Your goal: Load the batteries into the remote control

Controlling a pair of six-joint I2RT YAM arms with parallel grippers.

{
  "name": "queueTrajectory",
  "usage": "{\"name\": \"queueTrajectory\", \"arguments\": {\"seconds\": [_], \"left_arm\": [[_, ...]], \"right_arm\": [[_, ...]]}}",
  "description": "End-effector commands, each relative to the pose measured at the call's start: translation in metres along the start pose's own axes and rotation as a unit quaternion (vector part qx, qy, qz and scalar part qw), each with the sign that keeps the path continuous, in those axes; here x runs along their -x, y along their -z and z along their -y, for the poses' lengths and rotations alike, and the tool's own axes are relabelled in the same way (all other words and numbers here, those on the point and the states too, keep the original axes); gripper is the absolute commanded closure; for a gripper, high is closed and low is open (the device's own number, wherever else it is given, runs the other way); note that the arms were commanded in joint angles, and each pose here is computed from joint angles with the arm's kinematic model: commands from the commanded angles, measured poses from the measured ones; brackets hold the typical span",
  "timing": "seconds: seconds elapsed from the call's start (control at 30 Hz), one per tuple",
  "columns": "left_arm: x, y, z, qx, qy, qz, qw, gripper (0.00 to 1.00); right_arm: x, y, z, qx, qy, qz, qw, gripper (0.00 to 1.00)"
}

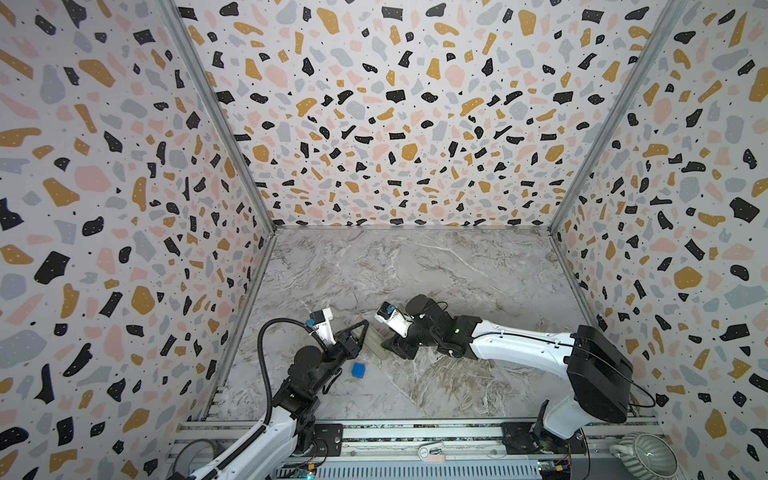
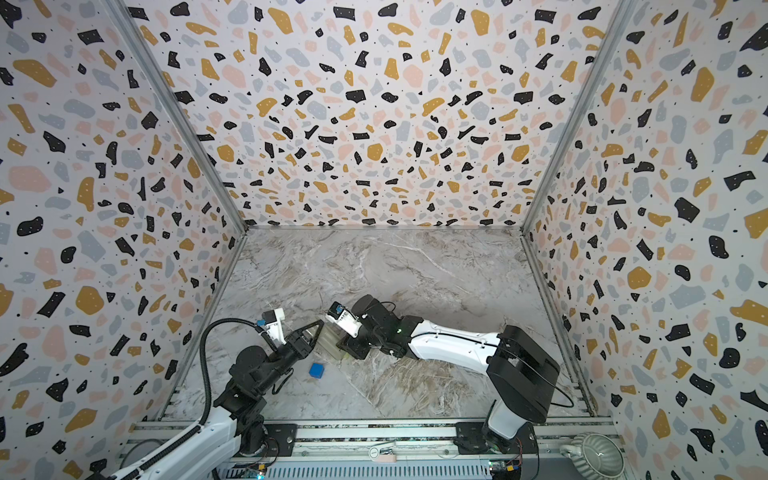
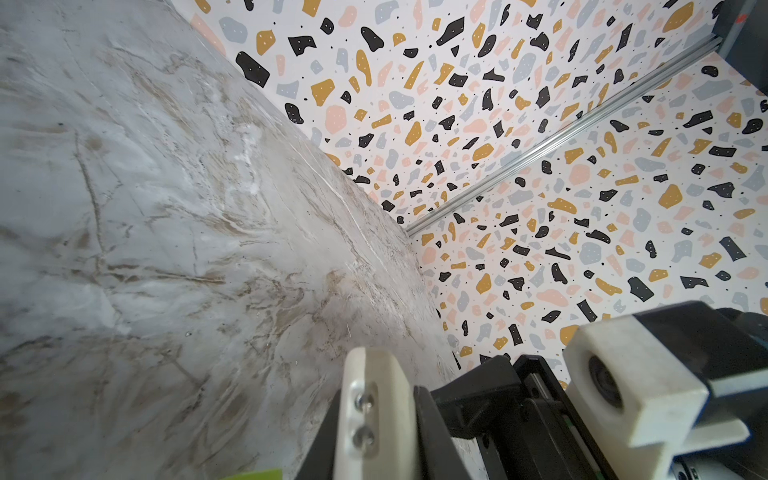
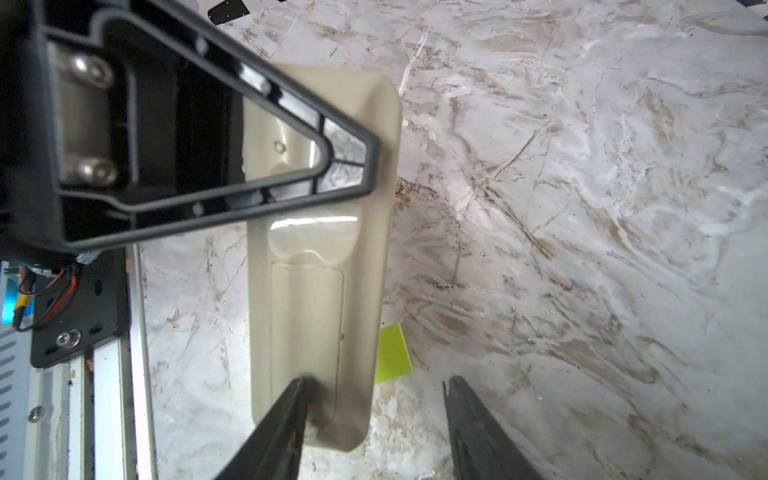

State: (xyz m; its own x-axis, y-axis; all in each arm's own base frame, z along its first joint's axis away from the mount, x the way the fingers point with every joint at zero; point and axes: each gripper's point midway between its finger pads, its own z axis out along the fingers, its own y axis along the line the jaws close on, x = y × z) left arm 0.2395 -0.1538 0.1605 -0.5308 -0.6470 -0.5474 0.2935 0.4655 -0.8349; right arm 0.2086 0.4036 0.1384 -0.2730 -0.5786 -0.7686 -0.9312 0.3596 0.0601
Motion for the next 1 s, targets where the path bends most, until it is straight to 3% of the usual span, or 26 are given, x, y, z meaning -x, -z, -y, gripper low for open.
{"name": "queueTrajectory", "arguments": {"seconds": [0.0, 0.3, 0.47, 0.97], "left_arm": [[-0.002, 0.008, 0.021, -0.070, 0.009, 0.008, 0.997, 1.00], [0.002, 0.006, 0.014, -0.048, 0.016, 0.016, 0.999, 1.00], [0.005, 0.005, 0.013, -0.042, 0.021, 0.023, 0.999, 1.00], [0.006, 0.005, 0.009, -0.034, 0.023, 0.026, 0.999, 1.00]], "right_arm": [[-0.005, 0.000, 0.006, -0.018, 0.006, -0.012, 1.000, 0.43], [0.030, 0.033, -0.008, -0.008, 0.020, 0.048, 0.999, 0.31], [0.031, 0.030, -0.013, 0.002, 0.017, 0.051, 0.999, 0.22], [0.027, 0.002, -0.029, 0.039, 0.019, 0.037, 0.998, 0.20]]}}
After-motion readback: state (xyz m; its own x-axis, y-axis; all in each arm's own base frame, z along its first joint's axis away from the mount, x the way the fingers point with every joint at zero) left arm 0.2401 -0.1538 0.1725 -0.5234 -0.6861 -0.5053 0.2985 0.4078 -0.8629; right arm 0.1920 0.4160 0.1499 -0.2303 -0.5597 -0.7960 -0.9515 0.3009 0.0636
